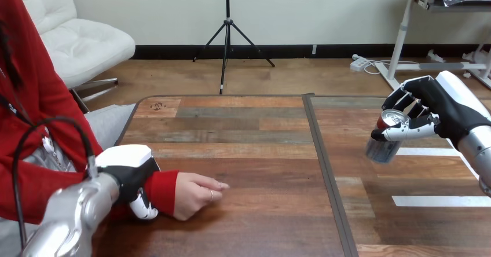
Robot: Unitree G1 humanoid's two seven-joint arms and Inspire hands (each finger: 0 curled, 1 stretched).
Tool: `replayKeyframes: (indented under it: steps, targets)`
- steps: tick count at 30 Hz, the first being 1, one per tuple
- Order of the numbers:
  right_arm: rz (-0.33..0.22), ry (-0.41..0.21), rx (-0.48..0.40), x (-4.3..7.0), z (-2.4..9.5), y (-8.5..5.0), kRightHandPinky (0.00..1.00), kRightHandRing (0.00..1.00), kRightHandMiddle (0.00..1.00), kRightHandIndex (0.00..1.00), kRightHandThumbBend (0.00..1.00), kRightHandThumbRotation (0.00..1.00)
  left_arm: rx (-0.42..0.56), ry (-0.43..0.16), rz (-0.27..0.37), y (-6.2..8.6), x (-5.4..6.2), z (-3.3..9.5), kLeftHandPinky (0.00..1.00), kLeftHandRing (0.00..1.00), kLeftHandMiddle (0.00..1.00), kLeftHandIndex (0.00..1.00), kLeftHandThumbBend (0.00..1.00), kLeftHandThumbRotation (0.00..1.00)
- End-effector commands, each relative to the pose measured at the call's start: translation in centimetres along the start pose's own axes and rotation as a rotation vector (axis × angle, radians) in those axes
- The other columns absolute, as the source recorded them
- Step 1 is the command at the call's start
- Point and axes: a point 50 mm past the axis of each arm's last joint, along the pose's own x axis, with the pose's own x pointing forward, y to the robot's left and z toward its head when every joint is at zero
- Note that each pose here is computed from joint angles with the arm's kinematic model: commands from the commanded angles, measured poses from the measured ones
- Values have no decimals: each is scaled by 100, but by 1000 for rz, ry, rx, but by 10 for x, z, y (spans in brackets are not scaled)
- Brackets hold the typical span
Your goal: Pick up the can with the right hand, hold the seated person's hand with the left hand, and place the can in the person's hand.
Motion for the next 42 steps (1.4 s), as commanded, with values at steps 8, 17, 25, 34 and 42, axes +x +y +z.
replayKeyframes:
  steps: [8,17,25,34,42]
  targets:
    - [-125,-99,15,7,23,-30,34,38,46,50,70,0,42,58,-212,-26,4,1,32,46,55,64,75,0]
    - [-128,-108,24,8,24,-30,34,38,46,50,71,0,44,74,-222,-25,4,1,33,48,57,65,76,0]
    - [-126,-105,28,8,24,-29,33,37,46,49,71,0,41,76,-199,-25,3,0,28,41,51,63,75,0]
    - [-127,-107,14,8,24,-29,33,37,46,50,70,0,22,68,-185,-24,2,-1,27,39,49,62,74,0]
    - [-129,-105,22,8,24,-28,32,36,45,49,71,0,5,55,-163,-20,0,-2,27,40,51,63,71,0]
